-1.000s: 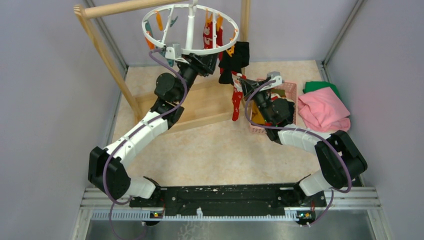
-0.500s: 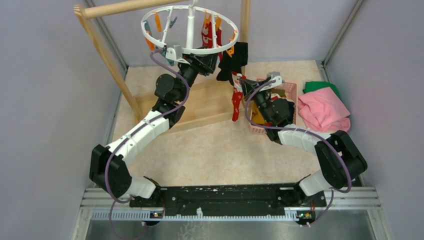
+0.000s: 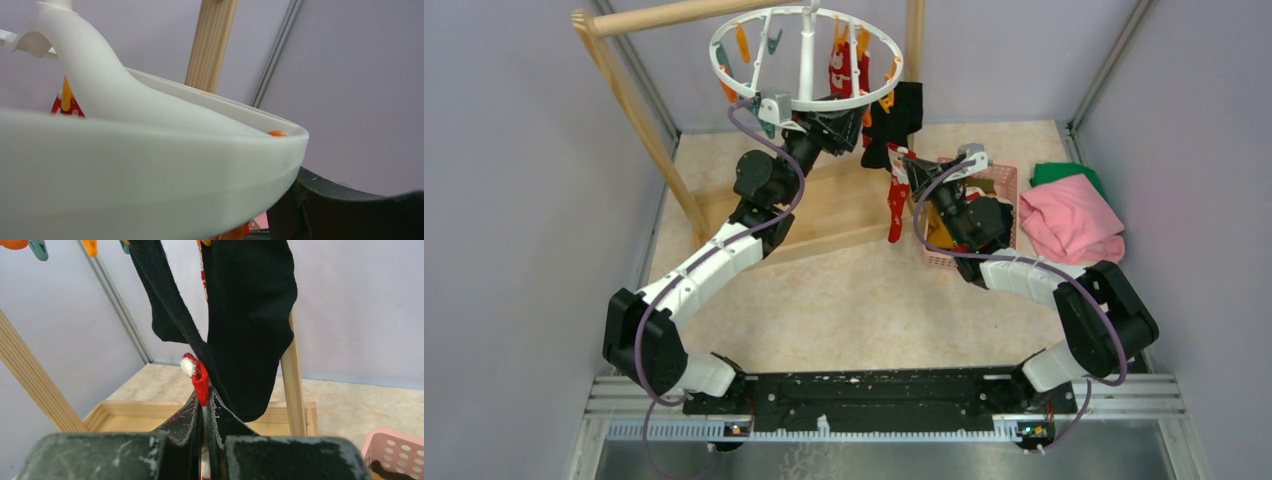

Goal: Clip the socks to the hanger
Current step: Open the clamp at the hanger.

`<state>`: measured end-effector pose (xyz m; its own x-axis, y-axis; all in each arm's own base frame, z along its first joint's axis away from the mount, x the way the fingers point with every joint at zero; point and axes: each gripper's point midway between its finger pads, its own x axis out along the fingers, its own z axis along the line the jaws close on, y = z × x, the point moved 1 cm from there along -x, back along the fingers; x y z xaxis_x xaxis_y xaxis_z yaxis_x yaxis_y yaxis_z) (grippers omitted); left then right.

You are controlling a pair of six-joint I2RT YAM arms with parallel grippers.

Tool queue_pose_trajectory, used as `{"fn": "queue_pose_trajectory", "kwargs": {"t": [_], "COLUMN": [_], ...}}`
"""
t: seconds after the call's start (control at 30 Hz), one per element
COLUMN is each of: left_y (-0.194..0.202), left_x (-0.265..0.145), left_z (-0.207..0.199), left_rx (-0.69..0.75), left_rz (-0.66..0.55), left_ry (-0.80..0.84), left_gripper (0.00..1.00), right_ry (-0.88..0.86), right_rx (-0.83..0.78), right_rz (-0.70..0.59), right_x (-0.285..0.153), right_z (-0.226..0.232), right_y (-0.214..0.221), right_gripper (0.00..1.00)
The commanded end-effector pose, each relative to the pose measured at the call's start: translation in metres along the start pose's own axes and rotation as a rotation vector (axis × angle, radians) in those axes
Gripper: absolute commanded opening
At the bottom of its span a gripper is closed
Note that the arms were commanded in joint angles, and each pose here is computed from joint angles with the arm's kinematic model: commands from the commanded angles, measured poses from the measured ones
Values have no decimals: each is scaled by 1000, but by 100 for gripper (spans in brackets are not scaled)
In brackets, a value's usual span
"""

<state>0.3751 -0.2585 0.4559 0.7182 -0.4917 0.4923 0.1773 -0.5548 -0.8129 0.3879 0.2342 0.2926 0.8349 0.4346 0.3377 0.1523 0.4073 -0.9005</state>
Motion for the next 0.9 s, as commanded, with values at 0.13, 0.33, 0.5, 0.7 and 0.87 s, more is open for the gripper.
{"fn": "queue_pose_trajectory", "kwargs": {"t": [0.13, 0.33, 0.5, 0.7, 0.87], "left_y": [-19, -16, -12, -12, -12], "left_x": [0, 1, 2, 1, -1], "left_z": [-9, -7, -7, -5, -6], "left_rx": [32, 19, 8, -3, -11], "left_rz": [-53, -37, -23, -23, -17], "left_ry": [41, 21, -10, -49, -58], "left_gripper": [67, 67, 68, 71, 71], "right_ry": [-19, -20, -20, -19, -18], "right_rx": [17, 18, 17, 17, 18], "right_rz": [-69, -70, -70, -69, -67], "right_x": [1, 1, 1, 1, 1], "right_z": [3, 4, 4, 3, 3], "right_y": [-24, -25, -25, -24, -23], "right_gripper": [0, 0, 0, 0, 0]}}
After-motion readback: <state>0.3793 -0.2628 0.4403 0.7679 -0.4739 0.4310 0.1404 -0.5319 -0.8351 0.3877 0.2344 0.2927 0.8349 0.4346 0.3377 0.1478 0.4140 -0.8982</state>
